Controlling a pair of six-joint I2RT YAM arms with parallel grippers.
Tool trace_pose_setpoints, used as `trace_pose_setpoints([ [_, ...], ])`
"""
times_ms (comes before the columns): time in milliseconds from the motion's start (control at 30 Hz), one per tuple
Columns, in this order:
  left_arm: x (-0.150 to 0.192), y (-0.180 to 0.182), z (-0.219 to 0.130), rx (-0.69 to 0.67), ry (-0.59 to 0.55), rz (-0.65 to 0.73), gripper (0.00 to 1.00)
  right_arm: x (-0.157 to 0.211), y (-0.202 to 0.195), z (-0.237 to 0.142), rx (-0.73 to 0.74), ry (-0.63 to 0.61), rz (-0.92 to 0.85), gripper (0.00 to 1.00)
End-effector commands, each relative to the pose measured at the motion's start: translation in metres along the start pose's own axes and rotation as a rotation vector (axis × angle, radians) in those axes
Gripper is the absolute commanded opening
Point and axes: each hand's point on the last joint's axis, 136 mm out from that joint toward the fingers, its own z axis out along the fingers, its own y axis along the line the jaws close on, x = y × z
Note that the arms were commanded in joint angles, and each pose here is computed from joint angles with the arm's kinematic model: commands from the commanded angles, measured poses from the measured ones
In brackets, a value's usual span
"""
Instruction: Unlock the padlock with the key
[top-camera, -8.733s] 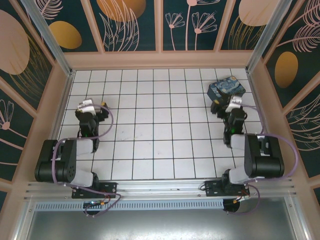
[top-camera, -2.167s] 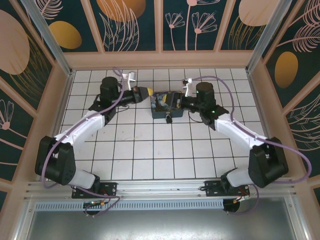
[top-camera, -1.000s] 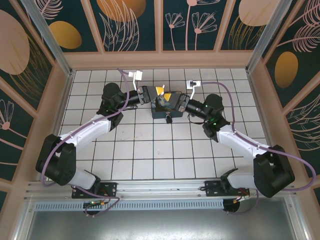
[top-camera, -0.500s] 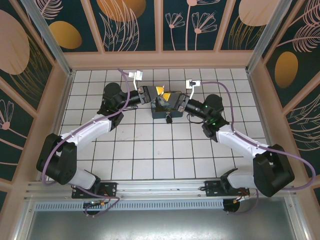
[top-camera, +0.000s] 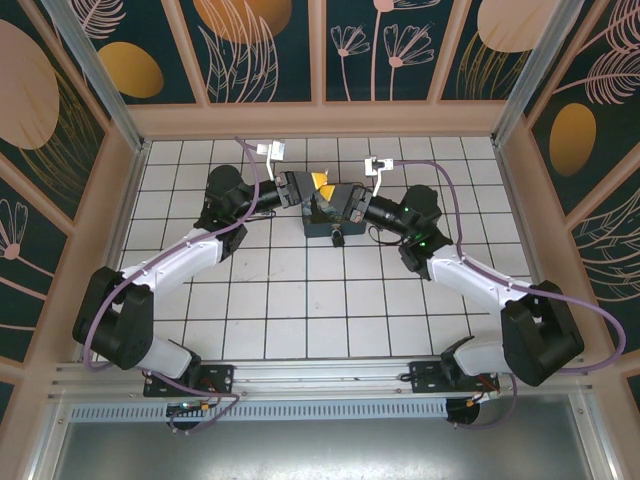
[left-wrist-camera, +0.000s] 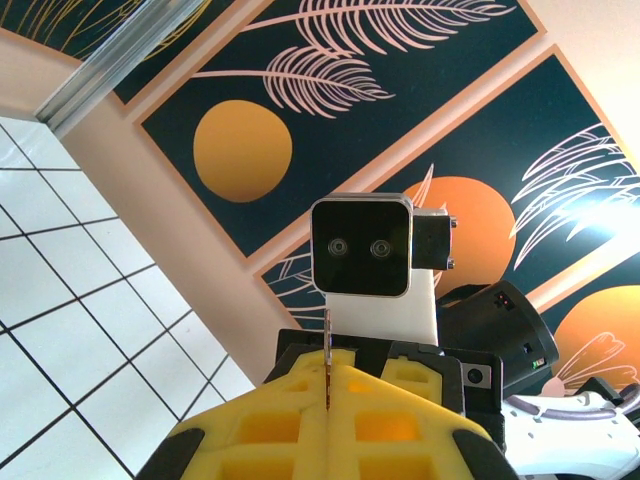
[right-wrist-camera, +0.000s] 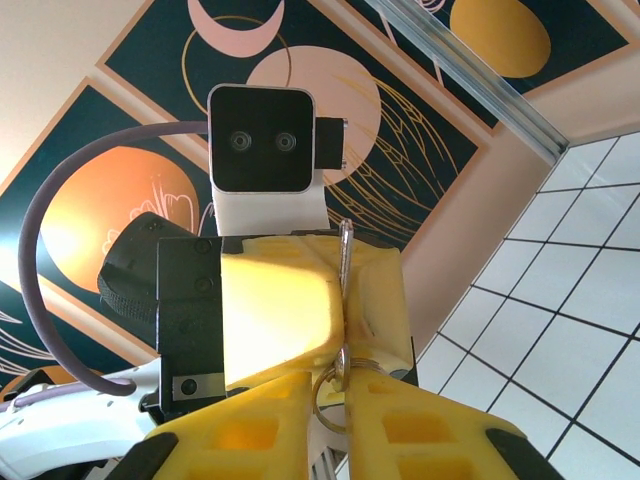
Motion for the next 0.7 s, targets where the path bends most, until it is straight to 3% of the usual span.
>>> trace_pose_setpoints([
  [0,-0.001,-0.011,0.000,0.033,-0.001,0.027,0.00,-0.014,0.022,0.003,-0.061,-0.046,-0.071,0.15],
  [100,0.001,-0.010,-0.001,0.036,-0.002,0.017,0.00,-0.014,0.024,0.003,-0.067,-0.040,-0.091,0.10],
  [233,0.002,-0.006,-0.003,0.017,-0.012,0.011,0.15,-0.009,0.026,-0.001,-0.058,-0.026,-0.113,0.06],
  [533,0.002,0.004,-0.002,-0.027,-0.007,0.018,0.26,-0.001,0.016,-0.016,0.001,-0.006,-0.110,0.00],
  [600,0.000,0.007,-0.003,-0.061,-0.008,0.031,0.40,0.004,0.015,-0.017,0.006,0.018,-0.108,0.00],
  [667,-0.001,0.012,-0.006,-0.091,0.000,0.040,0.44,0.010,0.012,-0.019,0.021,0.050,-0.112,0.00],
])
